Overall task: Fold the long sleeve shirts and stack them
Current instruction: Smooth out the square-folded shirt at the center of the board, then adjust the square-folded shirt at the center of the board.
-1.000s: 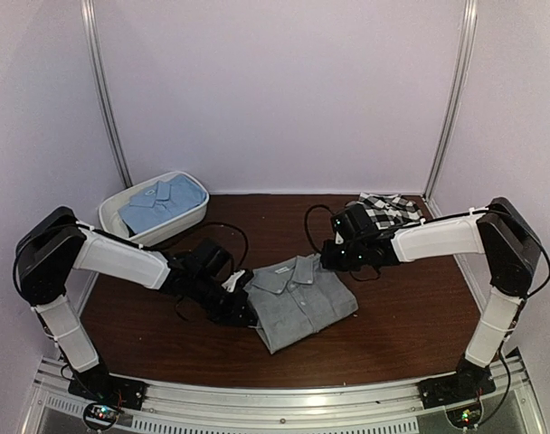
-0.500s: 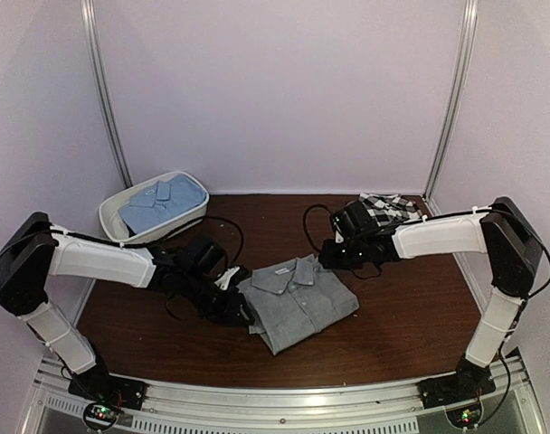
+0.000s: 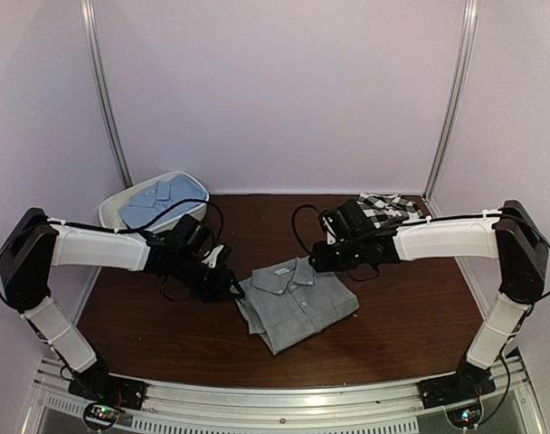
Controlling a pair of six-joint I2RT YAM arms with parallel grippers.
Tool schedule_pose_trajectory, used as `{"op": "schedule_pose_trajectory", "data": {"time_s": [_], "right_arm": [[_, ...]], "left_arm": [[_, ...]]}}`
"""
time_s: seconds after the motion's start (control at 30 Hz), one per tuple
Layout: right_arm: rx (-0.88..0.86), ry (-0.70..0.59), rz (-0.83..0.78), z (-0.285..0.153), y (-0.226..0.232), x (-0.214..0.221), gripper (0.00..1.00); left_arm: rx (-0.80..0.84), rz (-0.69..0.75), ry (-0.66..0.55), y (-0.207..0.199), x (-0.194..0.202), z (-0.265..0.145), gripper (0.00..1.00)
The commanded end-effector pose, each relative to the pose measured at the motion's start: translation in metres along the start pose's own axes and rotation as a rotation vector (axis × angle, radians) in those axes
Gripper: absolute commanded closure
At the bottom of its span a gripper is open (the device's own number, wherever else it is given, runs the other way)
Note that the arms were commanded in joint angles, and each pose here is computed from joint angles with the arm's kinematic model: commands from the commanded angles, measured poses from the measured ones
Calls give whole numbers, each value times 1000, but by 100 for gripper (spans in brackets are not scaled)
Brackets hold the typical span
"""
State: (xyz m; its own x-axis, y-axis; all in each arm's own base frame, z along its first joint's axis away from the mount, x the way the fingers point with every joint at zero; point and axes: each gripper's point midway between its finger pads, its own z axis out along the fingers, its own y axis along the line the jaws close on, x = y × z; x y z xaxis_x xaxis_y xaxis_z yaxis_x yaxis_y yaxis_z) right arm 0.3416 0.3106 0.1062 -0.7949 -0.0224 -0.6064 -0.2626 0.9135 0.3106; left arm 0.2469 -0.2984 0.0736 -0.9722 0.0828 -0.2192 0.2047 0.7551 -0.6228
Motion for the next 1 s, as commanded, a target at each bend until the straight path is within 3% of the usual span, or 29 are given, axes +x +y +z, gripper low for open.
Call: {"op": "schedule_pose_trajectory", "data": {"time_s": [0.0,0.4,0.97], "right_arm": [[-11,-19,-19,-10,13,-5,61],[-21,-4,-73,-12,34,9,60],[-14,9,-77,-9,34,16,61]], "left_arm": [[39,41,-59,-13,-27,7,58],[-93,13,-55,17,-36,28,54],[-104,25,-59,19,-40,33,57]]}}
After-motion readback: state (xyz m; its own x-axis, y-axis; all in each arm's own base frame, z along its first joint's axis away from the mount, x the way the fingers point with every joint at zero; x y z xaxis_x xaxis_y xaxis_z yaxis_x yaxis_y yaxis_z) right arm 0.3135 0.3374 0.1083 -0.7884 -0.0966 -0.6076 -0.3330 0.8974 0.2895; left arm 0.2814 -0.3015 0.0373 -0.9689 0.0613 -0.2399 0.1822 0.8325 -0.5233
